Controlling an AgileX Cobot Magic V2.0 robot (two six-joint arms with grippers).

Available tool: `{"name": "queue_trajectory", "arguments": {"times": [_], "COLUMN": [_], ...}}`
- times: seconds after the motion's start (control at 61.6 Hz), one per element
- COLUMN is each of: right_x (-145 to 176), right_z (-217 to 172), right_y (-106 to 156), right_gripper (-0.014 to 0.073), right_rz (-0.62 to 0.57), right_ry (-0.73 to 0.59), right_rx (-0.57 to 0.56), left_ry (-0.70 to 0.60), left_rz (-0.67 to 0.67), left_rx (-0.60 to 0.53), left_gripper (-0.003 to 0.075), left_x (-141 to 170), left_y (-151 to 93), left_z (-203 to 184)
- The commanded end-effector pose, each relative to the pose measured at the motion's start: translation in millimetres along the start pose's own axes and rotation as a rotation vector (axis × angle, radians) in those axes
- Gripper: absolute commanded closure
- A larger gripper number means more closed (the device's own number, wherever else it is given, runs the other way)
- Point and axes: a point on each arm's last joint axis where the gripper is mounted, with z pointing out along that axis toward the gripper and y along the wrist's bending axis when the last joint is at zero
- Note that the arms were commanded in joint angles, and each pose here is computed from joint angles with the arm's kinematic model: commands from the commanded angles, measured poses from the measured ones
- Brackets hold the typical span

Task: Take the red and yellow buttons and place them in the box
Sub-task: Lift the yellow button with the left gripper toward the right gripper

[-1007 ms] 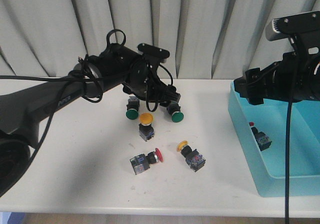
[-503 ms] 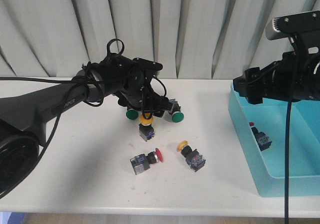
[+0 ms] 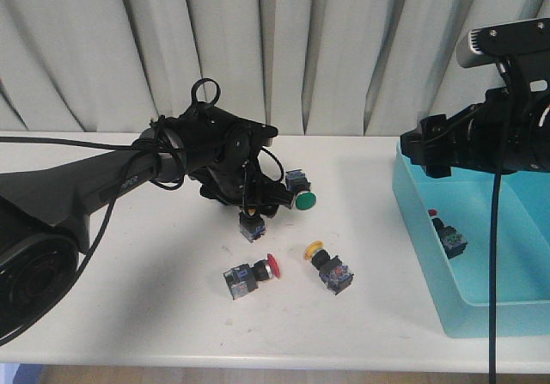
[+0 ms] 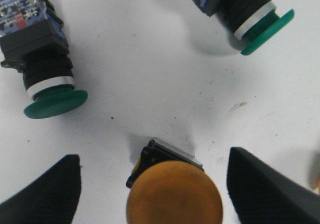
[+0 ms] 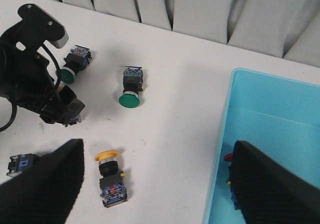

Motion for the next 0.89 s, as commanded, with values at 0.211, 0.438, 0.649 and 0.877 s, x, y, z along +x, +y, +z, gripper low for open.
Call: {"name": "queue_trajectory", "arguments": {"times": [0.211, 0.438, 0.649, 0.877], "right_x": [-15.5, -15.5, -12.2, -6.0], "right_z": [-13.4, -11.9, 5.0, 35.1], "right_y": [0.4, 10.9, 53.6, 86.0], "right_gripper": [0.0023, 0.0023, 0.0023, 0.0023], "right_rz": [-0.006, -0.096, -0.307, -0.391], "right_ry": [-0.115, -0.112, -0.102, -0.100], "right_rx": [0.007, -0.020, -0.139, -0.210], "left_ry": [-0.123, -0.133, -0.259, -0.342], "left_rz": [-0.011, -0.014, -0.049, -0.074], "left_rx": [0.026, 0.023, 0.101, 0.196], "left_gripper": [0.0510, 0.0729, 0.0728, 0.0726], "left_x": [-18.6, -28.9, -39.6, -28.2], "left_y": [-2.4, -2.7, -5.4, -5.1], "left_z": [-38.7, -68.8, -150.3, -237.1]}}
